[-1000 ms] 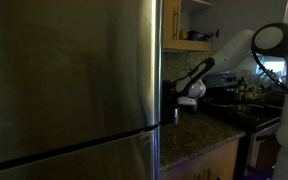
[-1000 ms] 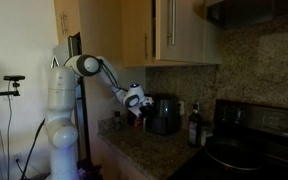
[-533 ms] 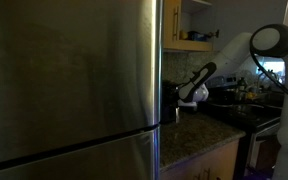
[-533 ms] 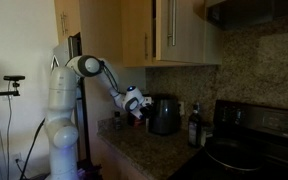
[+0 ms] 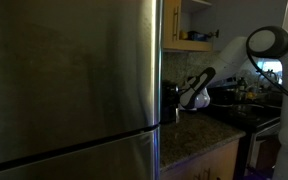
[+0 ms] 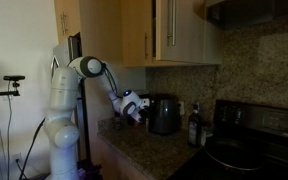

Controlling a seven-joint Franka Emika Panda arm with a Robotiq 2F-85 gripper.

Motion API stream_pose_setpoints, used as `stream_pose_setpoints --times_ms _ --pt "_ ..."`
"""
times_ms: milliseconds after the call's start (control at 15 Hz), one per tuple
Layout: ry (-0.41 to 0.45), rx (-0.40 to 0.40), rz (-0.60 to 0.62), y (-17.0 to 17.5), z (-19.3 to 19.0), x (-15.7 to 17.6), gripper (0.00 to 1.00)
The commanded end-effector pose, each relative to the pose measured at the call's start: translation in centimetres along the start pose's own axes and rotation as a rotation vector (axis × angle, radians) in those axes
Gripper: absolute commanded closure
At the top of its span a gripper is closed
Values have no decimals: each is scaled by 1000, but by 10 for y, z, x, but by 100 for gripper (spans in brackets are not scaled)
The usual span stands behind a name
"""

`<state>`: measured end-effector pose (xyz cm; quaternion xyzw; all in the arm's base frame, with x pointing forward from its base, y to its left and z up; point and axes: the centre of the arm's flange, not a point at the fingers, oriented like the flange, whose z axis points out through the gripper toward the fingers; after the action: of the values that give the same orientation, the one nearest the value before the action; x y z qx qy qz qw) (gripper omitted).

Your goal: Open the airfryer compartment then close it.

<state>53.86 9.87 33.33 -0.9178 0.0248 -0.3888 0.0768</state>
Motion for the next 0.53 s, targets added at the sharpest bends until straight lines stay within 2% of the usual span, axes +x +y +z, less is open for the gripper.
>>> stream_pose_setpoints --times_ms 0,200,267,333,467 --pt "-117 -59 25 -4 -1 9 0" --pt "-286 -93 36 6 0 12 0" --pt "-318 -93 34 11 1 13 0" --pt "-378 -61 42 13 1 13 0" --pt "-456 -65 15 8 1 16 0"
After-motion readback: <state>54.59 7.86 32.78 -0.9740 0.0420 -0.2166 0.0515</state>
